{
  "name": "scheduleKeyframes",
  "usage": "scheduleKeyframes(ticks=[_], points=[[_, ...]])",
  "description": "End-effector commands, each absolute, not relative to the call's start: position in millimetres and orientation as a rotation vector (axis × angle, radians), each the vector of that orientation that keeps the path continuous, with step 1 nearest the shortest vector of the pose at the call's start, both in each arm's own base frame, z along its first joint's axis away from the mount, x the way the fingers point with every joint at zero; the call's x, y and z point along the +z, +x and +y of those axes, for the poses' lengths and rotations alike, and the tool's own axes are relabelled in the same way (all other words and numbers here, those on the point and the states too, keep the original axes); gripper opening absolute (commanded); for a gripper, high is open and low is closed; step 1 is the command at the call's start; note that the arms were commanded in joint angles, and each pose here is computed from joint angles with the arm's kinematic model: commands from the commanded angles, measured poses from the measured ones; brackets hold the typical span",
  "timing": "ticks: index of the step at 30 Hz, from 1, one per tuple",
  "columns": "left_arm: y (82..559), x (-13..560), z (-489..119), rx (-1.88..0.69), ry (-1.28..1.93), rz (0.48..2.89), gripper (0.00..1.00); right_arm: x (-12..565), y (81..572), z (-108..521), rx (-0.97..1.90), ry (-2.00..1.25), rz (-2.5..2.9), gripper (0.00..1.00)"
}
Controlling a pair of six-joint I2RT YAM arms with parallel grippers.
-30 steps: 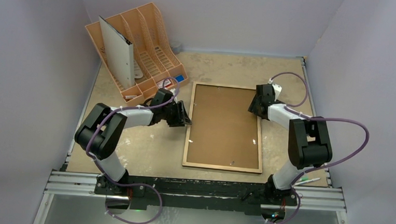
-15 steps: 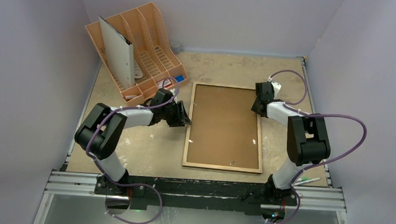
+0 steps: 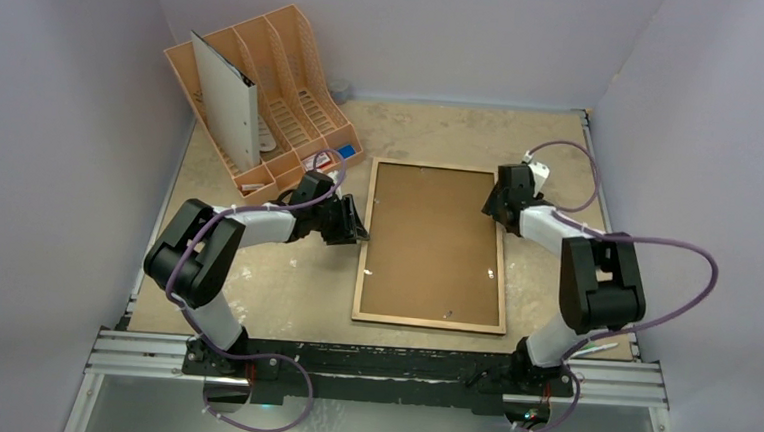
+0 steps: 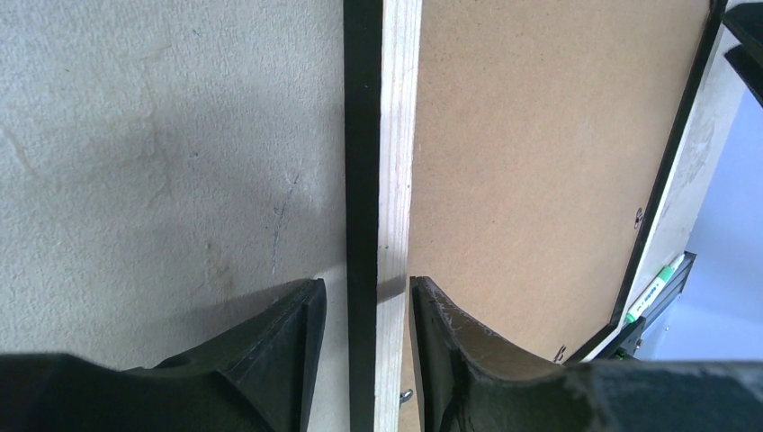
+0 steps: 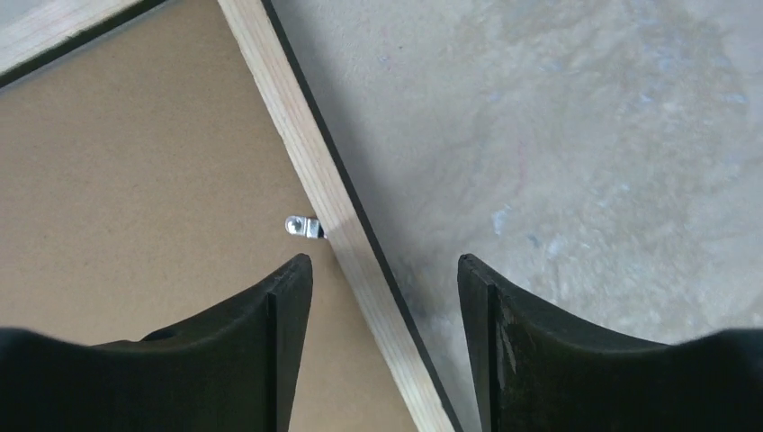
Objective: Put the photo into the frame
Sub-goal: Install the photo frame at the center of the board.
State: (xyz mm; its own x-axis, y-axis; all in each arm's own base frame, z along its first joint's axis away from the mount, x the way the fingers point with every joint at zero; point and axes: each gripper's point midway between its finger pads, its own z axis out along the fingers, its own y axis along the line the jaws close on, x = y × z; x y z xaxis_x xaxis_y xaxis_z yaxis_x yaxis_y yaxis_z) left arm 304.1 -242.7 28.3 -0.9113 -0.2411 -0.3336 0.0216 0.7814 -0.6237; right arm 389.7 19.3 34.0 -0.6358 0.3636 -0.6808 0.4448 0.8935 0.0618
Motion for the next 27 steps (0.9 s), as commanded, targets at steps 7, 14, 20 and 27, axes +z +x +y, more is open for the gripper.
scheduleKeyframes(ticks=[7, 14, 20, 27], points=[[300, 25, -234, -0.845, -0.183, 2.594, 0.42, 90, 359, 28, 0.035, 0.677, 2.235, 0.72], [297, 33, -232, -0.856, -0.174, 2.575, 0.44, 43, 279, 45, 0.136, 0.82, 2.461, 0.74], [291, 29, -233, -0.884, -0.152, 2.573, 0.51, 41, 255, 53, 0.245, 0.839, 2.427, 0.77], [297, 28, -242, -0.937, -0.159, 2.565, 0.51, 17, 239, 71, 0.351, 0.776, 2.534, 0.72]])
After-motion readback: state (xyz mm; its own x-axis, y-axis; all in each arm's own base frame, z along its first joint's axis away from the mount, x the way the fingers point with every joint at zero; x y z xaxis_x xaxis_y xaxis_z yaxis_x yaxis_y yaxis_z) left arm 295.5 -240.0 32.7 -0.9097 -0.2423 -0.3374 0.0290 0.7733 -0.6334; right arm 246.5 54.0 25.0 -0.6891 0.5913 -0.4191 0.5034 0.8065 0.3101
